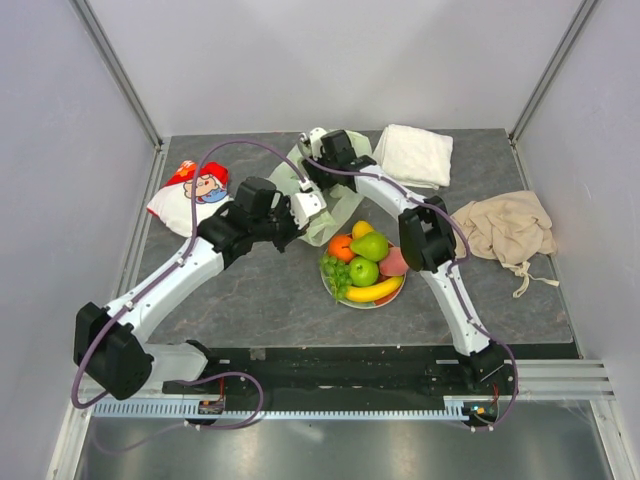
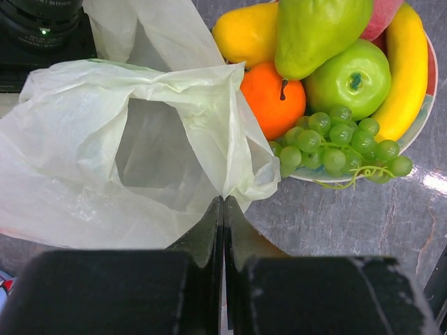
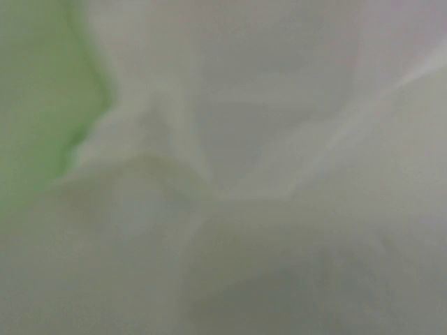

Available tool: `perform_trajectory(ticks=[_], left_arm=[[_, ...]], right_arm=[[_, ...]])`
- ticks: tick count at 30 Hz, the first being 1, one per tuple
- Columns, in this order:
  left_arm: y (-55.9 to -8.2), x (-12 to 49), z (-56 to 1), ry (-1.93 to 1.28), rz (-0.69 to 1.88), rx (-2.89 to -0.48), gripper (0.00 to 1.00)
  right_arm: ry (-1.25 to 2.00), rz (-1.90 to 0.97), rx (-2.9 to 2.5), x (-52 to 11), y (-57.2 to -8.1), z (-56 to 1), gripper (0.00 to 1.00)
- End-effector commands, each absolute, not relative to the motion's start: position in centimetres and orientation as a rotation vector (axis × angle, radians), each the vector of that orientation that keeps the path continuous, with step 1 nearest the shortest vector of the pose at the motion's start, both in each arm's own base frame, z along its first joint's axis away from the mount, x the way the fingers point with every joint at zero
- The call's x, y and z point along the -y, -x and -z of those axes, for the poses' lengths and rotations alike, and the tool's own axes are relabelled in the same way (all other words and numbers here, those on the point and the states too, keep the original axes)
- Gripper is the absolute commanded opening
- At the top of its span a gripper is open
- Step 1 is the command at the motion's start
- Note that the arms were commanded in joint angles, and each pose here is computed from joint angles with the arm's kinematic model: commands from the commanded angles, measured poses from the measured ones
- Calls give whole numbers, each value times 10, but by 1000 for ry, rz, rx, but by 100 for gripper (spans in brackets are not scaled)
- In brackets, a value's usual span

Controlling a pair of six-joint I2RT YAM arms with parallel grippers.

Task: Take the fake fruits out of the plastic bag
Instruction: Take out the fake fruit from the plastic bag.

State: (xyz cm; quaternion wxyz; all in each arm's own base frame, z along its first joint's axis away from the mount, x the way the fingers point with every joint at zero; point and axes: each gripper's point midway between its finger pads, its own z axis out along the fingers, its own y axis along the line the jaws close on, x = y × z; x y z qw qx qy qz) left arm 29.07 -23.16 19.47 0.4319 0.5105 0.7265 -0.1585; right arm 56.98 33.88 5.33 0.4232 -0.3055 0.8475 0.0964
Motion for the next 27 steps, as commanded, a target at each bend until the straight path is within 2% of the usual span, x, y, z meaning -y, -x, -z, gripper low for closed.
perform_trajectory(ticks=[1,6,15,19,22,27], left_arm=[[-314,229,-219,-1177,336,-1776,2],[-341,219,-229,-1053,259,-1775,2],[-371,214,-234,-936,246,-1810,2],[-382,217,-234,-892,249,-1825,1],[-389,218,-235,-855,255,-1837,2],[-394,223,-241,-813,296,-1842,2]], right_arm=[[765,-365,-1959,-339,-562,-158,50],[752,-514,-1929,-317,-524,-214,48],[773,-877,-1983,-292,-443,-234,48],[785,-894,-1946,-271,-417,-257,47],[948,-866,-1872,-257,-380,-269,48],[1254,-782,-1830,-234,-322,-245,47]])
